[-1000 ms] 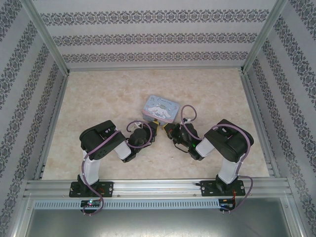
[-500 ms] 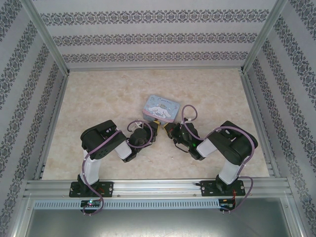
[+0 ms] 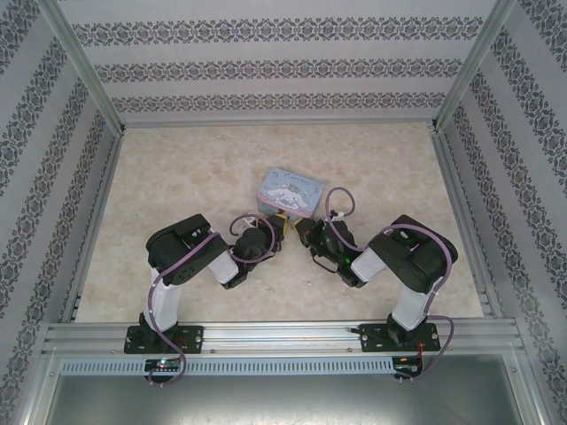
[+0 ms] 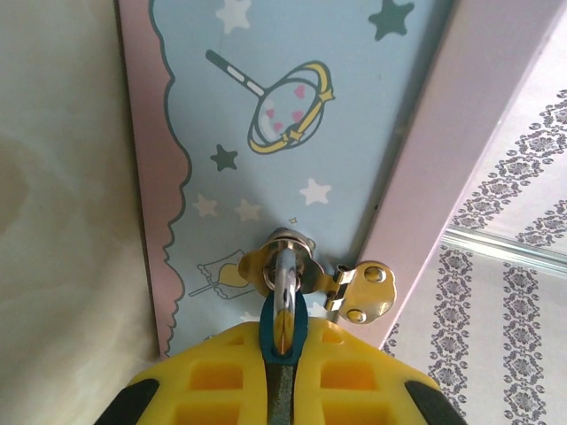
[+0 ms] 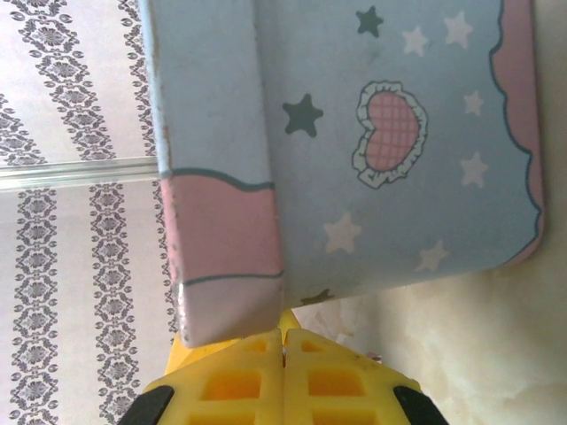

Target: Unlock the padlock with the key

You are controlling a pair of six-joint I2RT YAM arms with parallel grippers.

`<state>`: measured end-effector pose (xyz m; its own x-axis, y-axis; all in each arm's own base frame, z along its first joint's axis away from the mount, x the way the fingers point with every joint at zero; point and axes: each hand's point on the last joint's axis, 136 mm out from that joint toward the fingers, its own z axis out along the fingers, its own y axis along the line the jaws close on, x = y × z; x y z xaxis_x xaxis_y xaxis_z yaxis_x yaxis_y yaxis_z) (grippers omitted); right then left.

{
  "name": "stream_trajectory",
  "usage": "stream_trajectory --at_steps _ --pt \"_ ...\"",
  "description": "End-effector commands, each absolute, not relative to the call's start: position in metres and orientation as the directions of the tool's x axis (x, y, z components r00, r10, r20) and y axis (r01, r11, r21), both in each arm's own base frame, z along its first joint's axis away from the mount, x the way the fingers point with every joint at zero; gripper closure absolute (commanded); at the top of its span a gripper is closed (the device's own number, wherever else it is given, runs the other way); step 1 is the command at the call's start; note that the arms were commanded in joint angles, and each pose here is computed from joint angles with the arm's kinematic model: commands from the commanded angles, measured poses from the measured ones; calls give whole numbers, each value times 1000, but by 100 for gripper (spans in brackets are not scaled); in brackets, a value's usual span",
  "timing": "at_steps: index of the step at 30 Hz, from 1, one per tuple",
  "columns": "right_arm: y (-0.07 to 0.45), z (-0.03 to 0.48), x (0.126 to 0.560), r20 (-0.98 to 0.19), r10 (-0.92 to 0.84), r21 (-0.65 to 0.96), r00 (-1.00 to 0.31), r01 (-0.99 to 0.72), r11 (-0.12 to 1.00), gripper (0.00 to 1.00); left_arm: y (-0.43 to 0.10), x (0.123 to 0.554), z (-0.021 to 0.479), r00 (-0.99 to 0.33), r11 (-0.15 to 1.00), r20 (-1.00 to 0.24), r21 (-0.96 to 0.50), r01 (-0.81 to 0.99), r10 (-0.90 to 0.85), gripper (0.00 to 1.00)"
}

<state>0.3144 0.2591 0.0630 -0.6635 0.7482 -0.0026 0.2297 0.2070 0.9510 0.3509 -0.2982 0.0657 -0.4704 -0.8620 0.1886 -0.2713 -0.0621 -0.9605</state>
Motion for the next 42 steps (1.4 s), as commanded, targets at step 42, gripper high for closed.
stream_trajectory --at_steps 42 --pt "284 99 320 -215 596 939 -774 4 343 100 -366 310 85 -745 28 145 -976 -214 -651 100"
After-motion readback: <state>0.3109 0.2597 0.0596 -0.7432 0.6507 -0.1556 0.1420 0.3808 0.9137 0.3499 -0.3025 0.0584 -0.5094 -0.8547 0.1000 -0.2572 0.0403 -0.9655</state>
